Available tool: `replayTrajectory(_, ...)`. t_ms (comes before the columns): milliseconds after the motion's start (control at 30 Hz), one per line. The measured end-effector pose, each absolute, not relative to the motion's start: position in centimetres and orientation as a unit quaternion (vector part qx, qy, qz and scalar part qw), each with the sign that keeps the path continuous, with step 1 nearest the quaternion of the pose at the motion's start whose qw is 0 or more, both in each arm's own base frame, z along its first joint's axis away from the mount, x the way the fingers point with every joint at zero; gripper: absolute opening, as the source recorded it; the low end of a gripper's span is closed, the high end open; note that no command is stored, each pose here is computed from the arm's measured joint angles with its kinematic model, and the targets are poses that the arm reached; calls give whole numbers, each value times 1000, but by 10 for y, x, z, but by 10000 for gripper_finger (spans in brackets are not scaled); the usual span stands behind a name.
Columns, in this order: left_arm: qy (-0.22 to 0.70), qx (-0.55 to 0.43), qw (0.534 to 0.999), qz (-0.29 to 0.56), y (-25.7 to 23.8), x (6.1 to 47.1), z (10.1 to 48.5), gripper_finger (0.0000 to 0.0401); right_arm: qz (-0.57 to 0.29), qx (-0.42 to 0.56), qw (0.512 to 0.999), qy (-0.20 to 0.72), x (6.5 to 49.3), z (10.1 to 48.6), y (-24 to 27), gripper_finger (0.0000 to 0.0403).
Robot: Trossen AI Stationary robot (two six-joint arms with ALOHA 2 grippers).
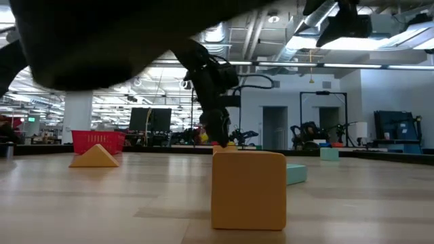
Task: Sort & place blocks by color
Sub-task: Put the yellow block into the black bin
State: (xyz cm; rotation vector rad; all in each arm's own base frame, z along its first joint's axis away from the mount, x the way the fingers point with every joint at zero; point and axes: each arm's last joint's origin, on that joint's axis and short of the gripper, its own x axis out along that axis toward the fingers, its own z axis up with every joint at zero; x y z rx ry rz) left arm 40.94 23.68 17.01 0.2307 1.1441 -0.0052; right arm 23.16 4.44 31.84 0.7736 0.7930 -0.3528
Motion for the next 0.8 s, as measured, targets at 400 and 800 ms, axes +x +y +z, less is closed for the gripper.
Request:
replayTrajectory(400,589,77,803,-54,244,411,145,375,-172,368,828,386,229,317,47,319)
replayTrajectory(800,615,17,788,-7,236,412,148,146,-182,364,830,380,231,317,38,319)
